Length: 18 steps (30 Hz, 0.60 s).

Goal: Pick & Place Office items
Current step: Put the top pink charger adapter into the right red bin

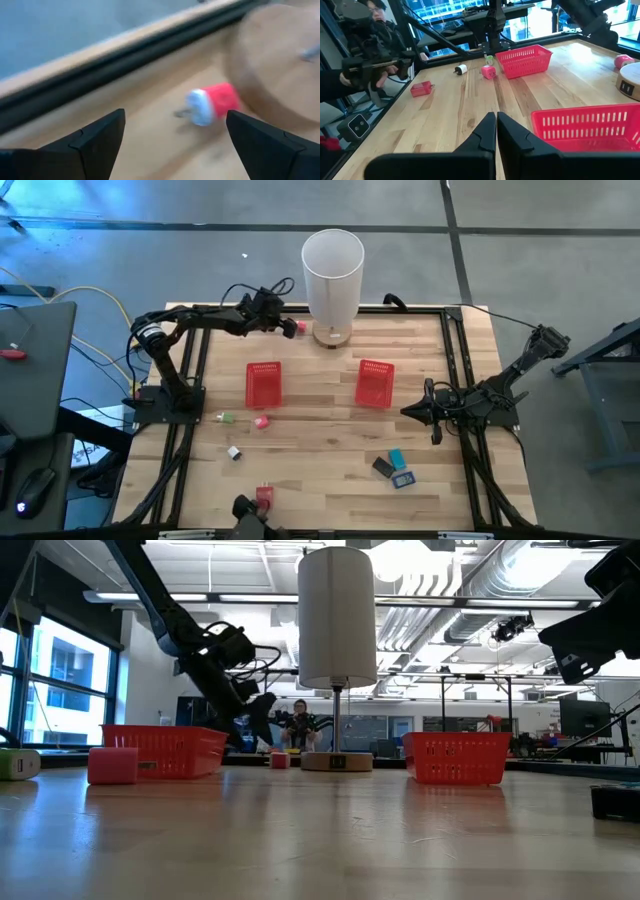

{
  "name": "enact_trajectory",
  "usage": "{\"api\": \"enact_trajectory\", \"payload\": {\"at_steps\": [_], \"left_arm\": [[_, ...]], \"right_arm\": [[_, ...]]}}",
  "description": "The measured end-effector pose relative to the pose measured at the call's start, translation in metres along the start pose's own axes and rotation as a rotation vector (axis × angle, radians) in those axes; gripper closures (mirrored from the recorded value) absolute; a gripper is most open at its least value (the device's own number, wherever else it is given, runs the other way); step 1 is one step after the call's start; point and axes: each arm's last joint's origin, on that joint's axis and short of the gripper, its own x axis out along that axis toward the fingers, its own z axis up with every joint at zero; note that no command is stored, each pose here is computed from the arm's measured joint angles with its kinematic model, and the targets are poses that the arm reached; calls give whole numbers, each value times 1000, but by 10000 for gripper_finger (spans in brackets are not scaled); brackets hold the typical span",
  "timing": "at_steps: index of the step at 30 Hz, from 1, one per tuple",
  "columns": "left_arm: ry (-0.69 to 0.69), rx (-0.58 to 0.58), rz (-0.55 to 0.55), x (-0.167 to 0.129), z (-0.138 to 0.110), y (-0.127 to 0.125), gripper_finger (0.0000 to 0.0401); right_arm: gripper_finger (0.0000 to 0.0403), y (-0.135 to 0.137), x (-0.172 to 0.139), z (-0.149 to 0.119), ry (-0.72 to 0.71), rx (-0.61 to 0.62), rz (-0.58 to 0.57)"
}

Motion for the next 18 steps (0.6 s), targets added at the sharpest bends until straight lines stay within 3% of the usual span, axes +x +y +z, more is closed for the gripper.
{"api": "enact_trajectory", "payload": {"at_steps": [5,18], "left_arm": [[17,10,-113,0,0,-6,62],[20,26,-118,0,-2,-11,62]], "right_arm": [[401,0,0,0,0,-1,0],[401,0,0,0,1,2,0]]}}
